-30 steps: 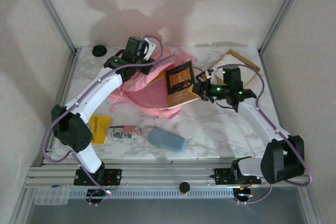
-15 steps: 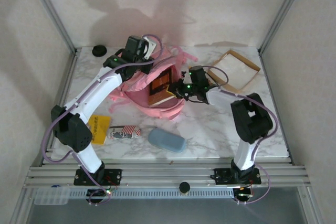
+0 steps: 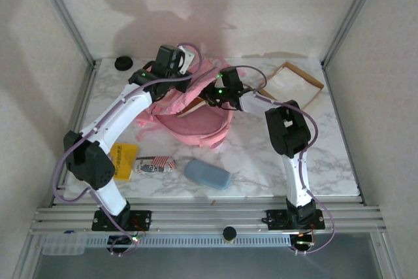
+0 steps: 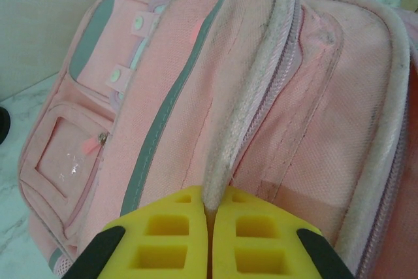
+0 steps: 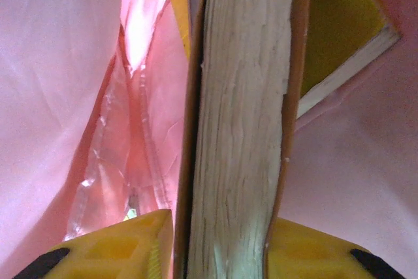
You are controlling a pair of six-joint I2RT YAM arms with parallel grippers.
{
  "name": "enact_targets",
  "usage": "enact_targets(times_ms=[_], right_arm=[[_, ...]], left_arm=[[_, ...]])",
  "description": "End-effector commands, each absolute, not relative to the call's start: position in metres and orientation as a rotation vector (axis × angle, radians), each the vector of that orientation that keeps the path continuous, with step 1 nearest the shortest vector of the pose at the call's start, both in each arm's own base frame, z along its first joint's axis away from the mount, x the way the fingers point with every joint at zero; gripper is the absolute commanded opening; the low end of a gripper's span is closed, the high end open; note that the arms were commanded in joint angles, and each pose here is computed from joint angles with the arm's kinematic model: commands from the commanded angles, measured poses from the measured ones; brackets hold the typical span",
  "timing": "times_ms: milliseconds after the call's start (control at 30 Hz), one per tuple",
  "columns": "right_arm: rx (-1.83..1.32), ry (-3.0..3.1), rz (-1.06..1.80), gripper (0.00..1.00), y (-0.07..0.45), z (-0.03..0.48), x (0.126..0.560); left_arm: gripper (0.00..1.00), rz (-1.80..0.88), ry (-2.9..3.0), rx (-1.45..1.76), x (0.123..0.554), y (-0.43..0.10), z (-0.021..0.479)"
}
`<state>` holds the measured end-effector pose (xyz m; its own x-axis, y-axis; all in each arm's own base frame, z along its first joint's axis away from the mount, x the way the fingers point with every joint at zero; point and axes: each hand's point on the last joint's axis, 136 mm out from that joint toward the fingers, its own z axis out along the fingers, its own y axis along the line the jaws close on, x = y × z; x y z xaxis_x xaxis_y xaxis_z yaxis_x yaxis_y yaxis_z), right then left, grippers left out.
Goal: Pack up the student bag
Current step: Place the book in the student bag.
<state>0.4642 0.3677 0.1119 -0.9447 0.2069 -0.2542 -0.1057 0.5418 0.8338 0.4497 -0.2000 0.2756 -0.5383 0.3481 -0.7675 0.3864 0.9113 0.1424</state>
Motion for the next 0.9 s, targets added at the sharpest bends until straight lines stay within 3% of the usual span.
enact_targets(times_ms=[0, 200, 367, 600, 867], right_arm=[[-0.026, 2.485, 1.275, 0.37, 0.365, 0.114, 0.470], [0.109, 2.498, 1.158, 0.68, 0.331, 0.115, 0.463], [0.281, 2.487, 1.123, 0.85, 0.313, 0.115, 0.433], [0.473, 2.473, 1.175, 0.88, 0.336, 0.097, 0.401], [0.655, 2.426, 1.208, 0.91, 0.350, 0.066, 0.413]], left_arm=[[0.00, -0.109, 2.064, 0.455, 0.454, -0.202, 0.317], [0.00, -0.130, 2.065, 0.453, 0.457, -0.206, 0.316], [0.00, -0.157, 2.064, 0.454, 0.456, -0.209, 0.316], [0.00, -0.171, 2.067, 0.452, 0.458, -0.212, 0.316], [0.00, -0.209, 2.065, 0.462, 0.457, -0.217, 0.316]])
